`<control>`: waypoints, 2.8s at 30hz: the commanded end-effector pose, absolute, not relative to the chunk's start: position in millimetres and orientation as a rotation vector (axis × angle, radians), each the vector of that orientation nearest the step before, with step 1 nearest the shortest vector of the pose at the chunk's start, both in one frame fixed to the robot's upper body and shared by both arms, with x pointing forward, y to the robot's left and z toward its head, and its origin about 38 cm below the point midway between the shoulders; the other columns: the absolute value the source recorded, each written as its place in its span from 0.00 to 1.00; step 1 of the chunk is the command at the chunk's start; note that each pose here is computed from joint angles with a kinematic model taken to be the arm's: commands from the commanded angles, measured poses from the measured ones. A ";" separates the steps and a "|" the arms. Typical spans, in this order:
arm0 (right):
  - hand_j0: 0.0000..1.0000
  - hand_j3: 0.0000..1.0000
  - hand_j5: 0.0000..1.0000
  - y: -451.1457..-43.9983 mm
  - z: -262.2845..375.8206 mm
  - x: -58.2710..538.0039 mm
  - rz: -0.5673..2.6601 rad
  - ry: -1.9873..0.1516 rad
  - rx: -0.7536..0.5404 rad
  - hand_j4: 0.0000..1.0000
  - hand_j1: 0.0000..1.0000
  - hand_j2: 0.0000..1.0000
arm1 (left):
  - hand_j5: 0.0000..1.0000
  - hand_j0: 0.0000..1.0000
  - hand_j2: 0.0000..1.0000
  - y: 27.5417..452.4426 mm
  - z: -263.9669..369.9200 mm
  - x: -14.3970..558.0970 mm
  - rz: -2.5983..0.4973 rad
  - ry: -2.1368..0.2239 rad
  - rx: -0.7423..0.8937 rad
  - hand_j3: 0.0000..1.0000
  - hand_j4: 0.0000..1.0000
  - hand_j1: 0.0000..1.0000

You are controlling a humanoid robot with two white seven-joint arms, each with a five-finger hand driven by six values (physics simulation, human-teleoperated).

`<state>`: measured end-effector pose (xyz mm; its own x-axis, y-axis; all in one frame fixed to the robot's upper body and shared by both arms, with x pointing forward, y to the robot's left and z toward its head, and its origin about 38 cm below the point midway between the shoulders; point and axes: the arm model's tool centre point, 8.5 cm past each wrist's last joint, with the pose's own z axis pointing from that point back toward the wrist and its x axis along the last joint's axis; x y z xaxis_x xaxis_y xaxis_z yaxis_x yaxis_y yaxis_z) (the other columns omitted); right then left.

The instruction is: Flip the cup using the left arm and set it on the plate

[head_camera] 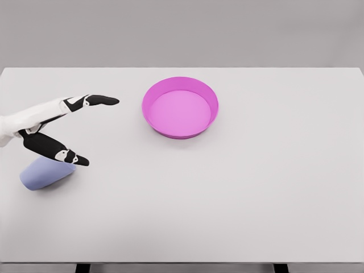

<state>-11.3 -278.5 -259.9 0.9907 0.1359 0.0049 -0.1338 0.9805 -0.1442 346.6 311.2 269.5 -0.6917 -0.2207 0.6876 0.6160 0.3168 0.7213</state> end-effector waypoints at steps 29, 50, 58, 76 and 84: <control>1.00 1.00 1.00 -279.0 -259.4 -22.6 0.123 0.006 -0.145 1.00 1.00 1.00 | 1.00 1.00 1.00 362.8 230.8 339.2 -1.177 -1.459 -0.316 1.00 1.00 1.00; 1.00 1.00 1.00 -278.9 -259.5 -22.1 0.123 0.005 -0.144 1.00 1.00 1.00 | 1.00 1.00 1.00 384.7 237.0 336.9 -1.237 -1.451 -0.125 1.00 1.00 1.00; 1.00 1.00 1.00 -278.9 -259.5 -22.1 0.123 0.005 -0.144 1.00 1.00 1.00 | 1.00 1.00 1.00 381.6 226.5 335.9 -1.302 -1.431 -0.067 1.00 1.00 1.00; 1.00 1.00 1.00 -279.0 -259.4 -22.6 0.123 0.006 -0.145 1.00 1.00 1.00 | 1.00 1.00 1.00 380.2 201.5 330.1 -1.205 -1.399 -0.089 1.00 1.00 1.00; 1.00 1.00 1.00 -278.9 -259.5 -22.1 0.123 0.005 -0.144 1.00 1.00 1.00 | 1.00 1.00 1.00 385.8 199.1 333.4 -1.153 -1.368 -0.049 1.00 1.00 1.00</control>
<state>-22.2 -278.8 -259.5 0.9924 0.1220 -0.0138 -0.1227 0.9820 -0.1433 331.6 384.4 197.7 -0.2274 -0.6012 0.7661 0.6623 0.4813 0.5743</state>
